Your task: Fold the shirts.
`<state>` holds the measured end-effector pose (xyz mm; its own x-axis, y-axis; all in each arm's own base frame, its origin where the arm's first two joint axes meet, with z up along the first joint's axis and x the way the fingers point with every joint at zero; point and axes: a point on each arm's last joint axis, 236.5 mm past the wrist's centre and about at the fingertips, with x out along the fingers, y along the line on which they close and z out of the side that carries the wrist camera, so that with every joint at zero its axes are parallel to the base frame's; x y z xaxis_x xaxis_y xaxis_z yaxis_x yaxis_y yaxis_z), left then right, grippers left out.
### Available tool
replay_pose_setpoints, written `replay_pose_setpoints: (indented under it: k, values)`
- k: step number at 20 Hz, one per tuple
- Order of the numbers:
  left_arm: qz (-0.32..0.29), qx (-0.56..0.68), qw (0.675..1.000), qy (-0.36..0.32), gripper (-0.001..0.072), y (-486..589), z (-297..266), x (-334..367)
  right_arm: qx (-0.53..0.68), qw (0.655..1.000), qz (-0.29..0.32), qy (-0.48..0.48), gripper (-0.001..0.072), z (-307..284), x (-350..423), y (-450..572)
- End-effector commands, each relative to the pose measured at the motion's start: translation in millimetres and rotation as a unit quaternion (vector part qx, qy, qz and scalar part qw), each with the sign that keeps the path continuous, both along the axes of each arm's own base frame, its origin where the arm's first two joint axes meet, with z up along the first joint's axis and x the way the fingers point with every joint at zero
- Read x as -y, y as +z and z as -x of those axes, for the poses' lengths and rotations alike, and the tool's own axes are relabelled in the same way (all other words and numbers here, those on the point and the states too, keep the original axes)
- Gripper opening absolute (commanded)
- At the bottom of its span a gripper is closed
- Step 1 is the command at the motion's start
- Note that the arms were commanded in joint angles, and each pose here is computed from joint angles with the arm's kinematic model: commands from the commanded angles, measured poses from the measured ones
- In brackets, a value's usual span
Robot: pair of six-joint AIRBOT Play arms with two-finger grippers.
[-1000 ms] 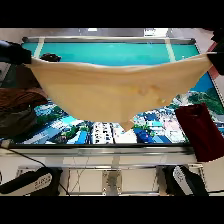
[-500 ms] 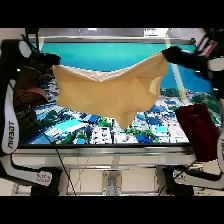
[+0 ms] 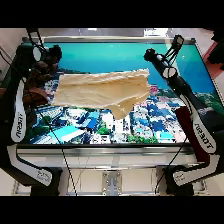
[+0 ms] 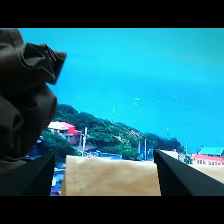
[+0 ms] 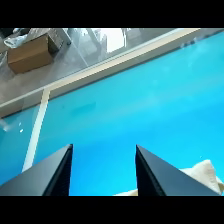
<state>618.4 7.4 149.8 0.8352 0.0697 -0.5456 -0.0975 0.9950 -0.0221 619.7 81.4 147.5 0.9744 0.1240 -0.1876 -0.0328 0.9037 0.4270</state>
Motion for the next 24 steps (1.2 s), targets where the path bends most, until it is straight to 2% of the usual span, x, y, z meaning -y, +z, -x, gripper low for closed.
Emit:
replay_pose_setpoints:
  k: [1,3,7,10,12,14,15,16,19,24]
  values:
    - [-0.041,0.008,0.999,0.035,0.0696,46,19,-40,-0.014,0.999,0.020,0.046,0.0443,24,14,32]
    - [-0.059,-0.006,0.997,0.054,0.0696,68,47,-70,-0.086,0.989,0.036,0.113,0.0342,59,20,23]
    - [-0.071,-0.080,0.991,0.078,0.0695,64,97,-108,-0.277,0.938,0.045,0.204,0.0341,144,25,-50]
    - [-0.043,-0.129,0.989,0.051,0.0695,33,122,-96,-0.360,0.903,-0.006,0.233,0.0342,196,-3,-122]
    - [-0.021,-0.157,0.987,0.026,0.0696,8,135,-80,-0.388,0.891,-0.069,0.226,0.0348,218,-27,-162]
    - [0.007,-0.176,0.984,-0.014,0.0695,-10,144,-57,-0.388,0.888,-0.150,0.193,0.0370,226,-49,-185]
    - [0.024,-0.182,0.982,-0.037,0.0696,-14,145,-43,-0.385,0.888,-0.181,0.172,0.0493,226,-55,-192]
    - [0.039,-0.179,0.982,-0.056,0.0696,-14,144,-32,-0.381,0.889,-0.204,0.149,0.0569,225,-59,-199]
    - [0.082,-0.158,0.978,-0.105,0.0696,-5,140,-1,-0.365,0.893,-0.243,0.100,0.0568,219,-70,-207]
    - [0.093,-0.153,0.976,-0.122,0.0696,-2,139,9,-0.341,0.908,-0.241,0.038,0.0555,205,-72,-215]
